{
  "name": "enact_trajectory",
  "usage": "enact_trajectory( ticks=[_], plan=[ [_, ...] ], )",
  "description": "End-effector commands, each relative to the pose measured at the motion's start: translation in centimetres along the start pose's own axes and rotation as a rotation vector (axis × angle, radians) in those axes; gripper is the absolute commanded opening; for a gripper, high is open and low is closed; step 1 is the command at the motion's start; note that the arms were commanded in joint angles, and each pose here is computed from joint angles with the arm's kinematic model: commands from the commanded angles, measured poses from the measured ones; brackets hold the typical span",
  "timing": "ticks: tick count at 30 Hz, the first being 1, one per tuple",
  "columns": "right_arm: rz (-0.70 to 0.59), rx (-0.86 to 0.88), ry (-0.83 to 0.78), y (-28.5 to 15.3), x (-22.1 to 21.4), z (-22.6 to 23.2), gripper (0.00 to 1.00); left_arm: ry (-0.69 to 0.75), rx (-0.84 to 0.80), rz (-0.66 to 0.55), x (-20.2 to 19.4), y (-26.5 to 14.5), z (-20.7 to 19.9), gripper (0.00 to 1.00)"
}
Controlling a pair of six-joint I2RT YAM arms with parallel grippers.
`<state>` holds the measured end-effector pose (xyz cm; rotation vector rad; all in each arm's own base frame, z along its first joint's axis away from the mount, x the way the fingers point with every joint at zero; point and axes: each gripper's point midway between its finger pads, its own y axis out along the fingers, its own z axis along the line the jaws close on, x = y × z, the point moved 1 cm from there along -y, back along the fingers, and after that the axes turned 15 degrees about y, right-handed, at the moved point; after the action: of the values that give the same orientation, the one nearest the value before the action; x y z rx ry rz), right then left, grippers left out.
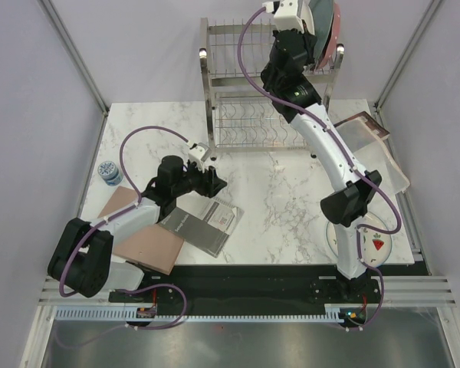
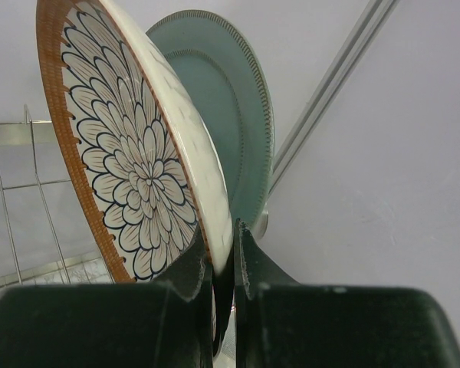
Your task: Load the plates into the dish rack
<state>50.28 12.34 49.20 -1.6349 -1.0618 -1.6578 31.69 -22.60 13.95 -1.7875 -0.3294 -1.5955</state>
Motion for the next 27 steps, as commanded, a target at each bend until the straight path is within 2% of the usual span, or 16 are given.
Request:
enact_trajectory(
  ticks=[1, 23, 24, 25, 27],
  plan=[
    [-0.084, -0.021, 0.186, 0.4, 3.7, -1.6, 0.0, 0.045, 0.033, -0.039, 1.1, 0.3, 0.9, 0.64],
    [-0.08, -0.094, 0.195, 3.2, 0.8, -1.4, 0.0, 0.02, 0.033, -0.016, 1.0, 1.2, 1.6, 0.64],
    [-0.077, -0.098, 0.186, 3.4, 0.5, -1.4, 0.01, 0.017, 0.027, -0.017, 1.0, 1.3, 1.6, 0.64],
    [-0.077, -0.105, 0.184, 3.4, 0.4, -1.4, 0.12, 0.014, 0.023, -0.015, 1.0, 1.4, 1.6, 0.64],
    [-0.078, -0.105, 0.177, 3.5, 0.3, -1.4, 0.2, 0.012, 0.022, -0.018, 1.2, 1.5, 1.6, 0.64]
  ],
)
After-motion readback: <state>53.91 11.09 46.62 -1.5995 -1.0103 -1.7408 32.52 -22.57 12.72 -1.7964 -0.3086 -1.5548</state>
